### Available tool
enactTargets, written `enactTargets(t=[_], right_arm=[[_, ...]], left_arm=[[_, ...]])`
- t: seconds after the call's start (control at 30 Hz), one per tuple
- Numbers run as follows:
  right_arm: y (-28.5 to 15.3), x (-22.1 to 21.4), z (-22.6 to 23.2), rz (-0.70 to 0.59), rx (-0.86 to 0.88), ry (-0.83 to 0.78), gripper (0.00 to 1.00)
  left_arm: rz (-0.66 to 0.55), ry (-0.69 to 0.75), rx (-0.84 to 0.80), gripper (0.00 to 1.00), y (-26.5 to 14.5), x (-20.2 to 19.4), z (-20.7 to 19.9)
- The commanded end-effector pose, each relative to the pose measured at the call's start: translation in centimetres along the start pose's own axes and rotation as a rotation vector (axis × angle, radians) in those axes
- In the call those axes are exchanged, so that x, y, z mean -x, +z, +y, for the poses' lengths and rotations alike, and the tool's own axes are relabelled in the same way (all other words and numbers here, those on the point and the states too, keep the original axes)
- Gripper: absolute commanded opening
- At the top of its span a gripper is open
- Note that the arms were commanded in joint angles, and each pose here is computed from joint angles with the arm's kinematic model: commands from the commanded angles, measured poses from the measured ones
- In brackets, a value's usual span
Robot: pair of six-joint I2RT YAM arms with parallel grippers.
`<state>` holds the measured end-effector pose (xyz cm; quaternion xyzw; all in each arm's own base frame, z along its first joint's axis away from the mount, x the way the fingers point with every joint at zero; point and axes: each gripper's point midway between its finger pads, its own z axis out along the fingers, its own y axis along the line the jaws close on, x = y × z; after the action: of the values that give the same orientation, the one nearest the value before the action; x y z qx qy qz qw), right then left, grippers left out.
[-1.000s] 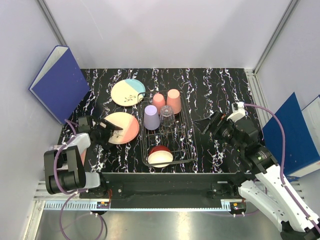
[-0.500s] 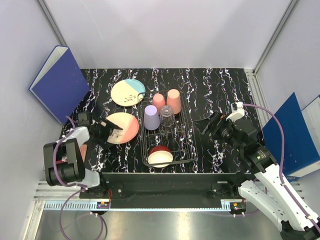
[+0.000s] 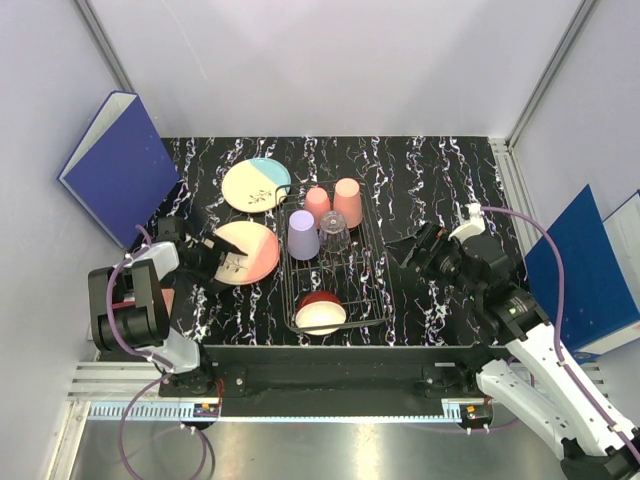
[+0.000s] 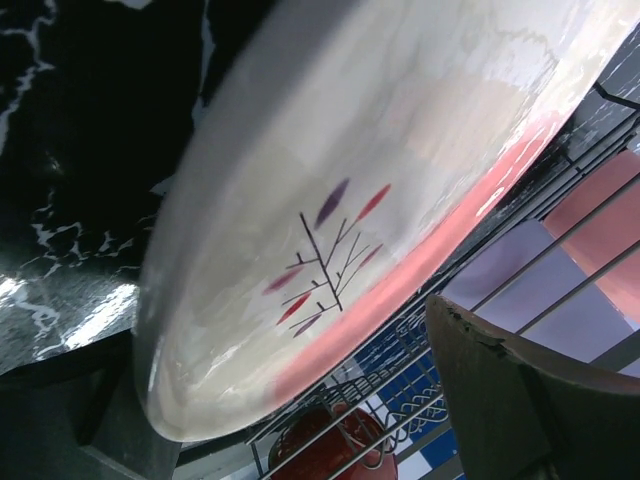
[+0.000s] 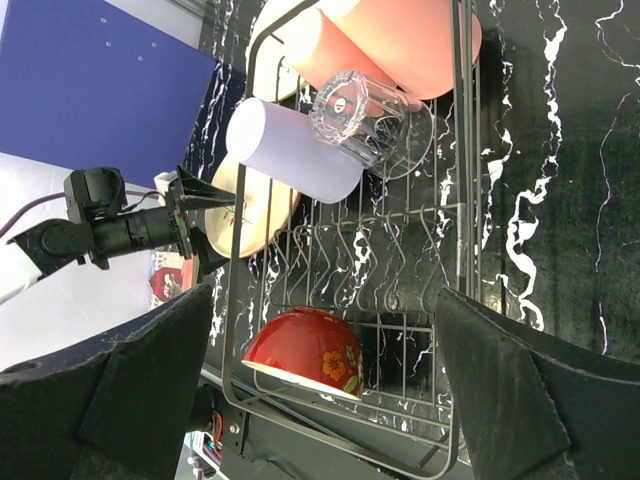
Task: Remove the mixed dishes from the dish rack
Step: Place the plate at the center of the board.
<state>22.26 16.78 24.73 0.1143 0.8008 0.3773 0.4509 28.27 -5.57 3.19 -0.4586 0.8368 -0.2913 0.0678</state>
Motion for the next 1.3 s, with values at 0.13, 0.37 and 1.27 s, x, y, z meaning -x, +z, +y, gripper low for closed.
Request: enactTargets(t=[0.13, 0.37, 1.27], right_arm=[[0.3, 0.2, 0.2, -0.014, 0.016, -0.005, 1.00], [0.4, -0.3, -0.1, 0.001, 0.013, -0.004, 1.00], [1.4, 1.3, -2.1, 0.129, -0.232, -0.216, 1.00]], left_arm=[[-0.052, 0.039, 0.118, 0.94, 1.7, 1.0, 3.6], [-0.054, 0.055, 0.074, 0.95, -0.3, -1.2, 3.7], [-0.489, 0.750, -0.302, 0.99, -16.3, -9.0, -9.1]])
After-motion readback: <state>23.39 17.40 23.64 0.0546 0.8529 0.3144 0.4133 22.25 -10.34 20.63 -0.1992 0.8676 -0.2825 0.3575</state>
